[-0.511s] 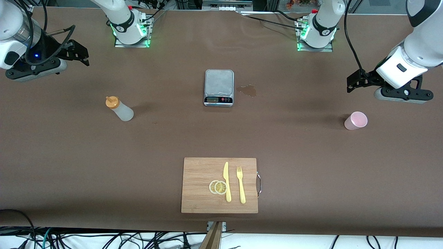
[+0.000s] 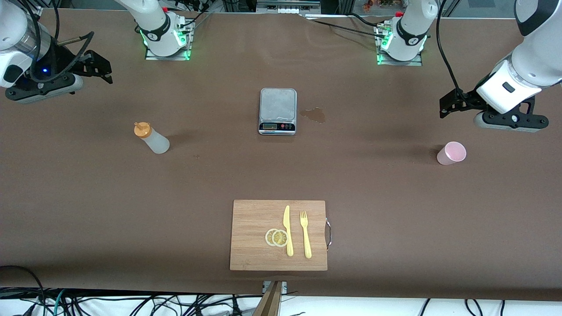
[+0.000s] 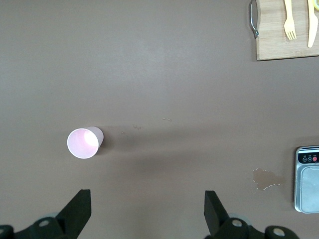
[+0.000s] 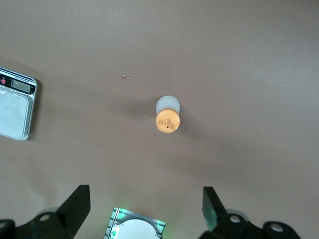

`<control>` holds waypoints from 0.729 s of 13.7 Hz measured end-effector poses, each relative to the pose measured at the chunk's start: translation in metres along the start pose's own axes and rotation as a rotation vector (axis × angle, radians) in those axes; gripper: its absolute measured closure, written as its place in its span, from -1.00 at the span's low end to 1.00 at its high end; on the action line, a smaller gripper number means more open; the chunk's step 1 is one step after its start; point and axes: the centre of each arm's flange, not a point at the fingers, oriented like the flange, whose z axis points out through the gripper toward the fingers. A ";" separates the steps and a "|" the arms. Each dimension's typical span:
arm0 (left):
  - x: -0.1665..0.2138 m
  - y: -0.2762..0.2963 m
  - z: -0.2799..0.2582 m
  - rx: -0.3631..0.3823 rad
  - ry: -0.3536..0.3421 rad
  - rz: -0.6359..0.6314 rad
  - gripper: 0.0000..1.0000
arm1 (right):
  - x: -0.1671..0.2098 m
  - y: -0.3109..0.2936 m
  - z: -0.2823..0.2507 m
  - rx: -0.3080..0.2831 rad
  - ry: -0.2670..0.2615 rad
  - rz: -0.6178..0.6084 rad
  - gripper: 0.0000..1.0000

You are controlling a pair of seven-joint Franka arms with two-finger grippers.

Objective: Add sauce to pink cup with both arms

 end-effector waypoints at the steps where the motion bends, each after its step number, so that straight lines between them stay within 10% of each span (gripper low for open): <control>1: 0.000 0.000 0.000 0.000 0.000 0.000 -1.00 | 0.000 0.000 -0.003 -0.001 0.007 0.001 -1.00; 10: -0.001 0.000 0.001 0.000 -0.009 0.000 -1.00 | -0.001 0.005 -0.006 0.000 0.013 0.010 -1.00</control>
